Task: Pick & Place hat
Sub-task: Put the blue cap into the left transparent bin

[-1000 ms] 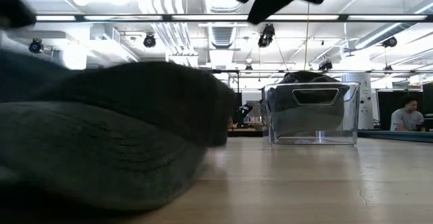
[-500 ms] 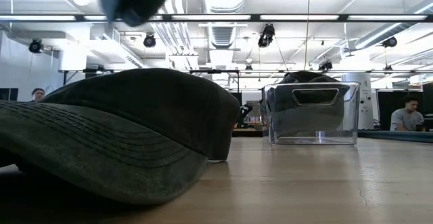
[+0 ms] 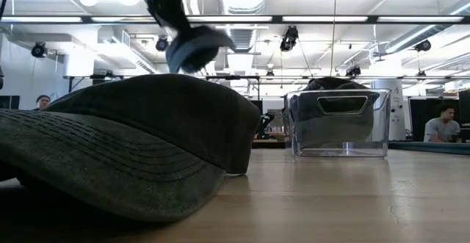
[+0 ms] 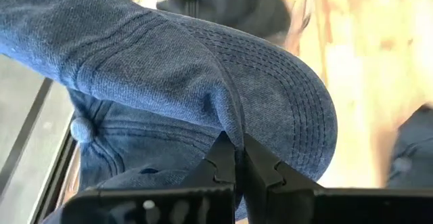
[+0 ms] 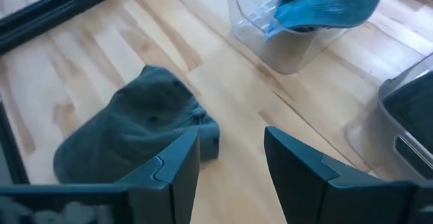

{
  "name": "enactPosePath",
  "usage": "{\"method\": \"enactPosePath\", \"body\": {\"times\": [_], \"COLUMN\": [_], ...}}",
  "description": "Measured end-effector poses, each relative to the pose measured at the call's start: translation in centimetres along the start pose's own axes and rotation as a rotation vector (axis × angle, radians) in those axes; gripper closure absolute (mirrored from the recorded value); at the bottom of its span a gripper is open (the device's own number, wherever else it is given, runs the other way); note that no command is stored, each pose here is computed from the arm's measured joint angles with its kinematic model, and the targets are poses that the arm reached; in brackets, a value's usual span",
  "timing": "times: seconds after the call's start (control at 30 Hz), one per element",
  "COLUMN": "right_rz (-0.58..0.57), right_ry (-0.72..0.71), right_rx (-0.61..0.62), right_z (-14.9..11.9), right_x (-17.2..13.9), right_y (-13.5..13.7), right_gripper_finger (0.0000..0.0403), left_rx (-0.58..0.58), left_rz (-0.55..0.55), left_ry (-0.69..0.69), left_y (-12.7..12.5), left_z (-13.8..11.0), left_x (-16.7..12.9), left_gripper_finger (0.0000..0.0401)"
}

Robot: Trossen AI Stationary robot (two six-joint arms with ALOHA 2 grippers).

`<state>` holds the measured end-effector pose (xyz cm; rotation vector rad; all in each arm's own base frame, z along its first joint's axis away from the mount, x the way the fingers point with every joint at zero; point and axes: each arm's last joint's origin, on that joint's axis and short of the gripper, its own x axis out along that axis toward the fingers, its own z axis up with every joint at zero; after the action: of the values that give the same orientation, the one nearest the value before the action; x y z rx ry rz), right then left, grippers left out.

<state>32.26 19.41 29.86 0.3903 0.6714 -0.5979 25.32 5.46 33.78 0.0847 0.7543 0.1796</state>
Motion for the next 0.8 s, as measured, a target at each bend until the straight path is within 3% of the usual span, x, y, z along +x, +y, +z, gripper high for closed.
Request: {"method": "enactPosePath", "body": {"times": [0.23, 0.5, 0.63, 0.8], "right_rz": [-0.019, -0.061, -0.06, -0.047], "right_ry": [0.0, 0.027, 0.039, 0.056], "right_rx": [0.055, 0.114, 0.118, 0.104], "right_z": [-0.4, -1.9, -2.0, -2.0], "right_x": [0.5, 1.6, 1.7, 1.6], "right_y": [-0.2, -0.9, -1.0, -1.0], "right_gripper_finger": [0.0241, 0.0241, 0.0241, 0.0241], "left_rx": [-0.023, -0.086, -0.132, -0.142], "left_rz": [-0.09, -0.17, -0.159, -0.107], "left_ry": [0.131, 0.103, 0.093, 0.097], "left_y": [0.8, 0.0, 0.0, 0.2], "left_z": [-3.8, -6.7, -6.7, -6.3], "left_x": [4.6, 6.8, 6.8, 6.3], "left_gripper_finger": [0.0396, 0.0386, 0.0357, 0.0289]}}
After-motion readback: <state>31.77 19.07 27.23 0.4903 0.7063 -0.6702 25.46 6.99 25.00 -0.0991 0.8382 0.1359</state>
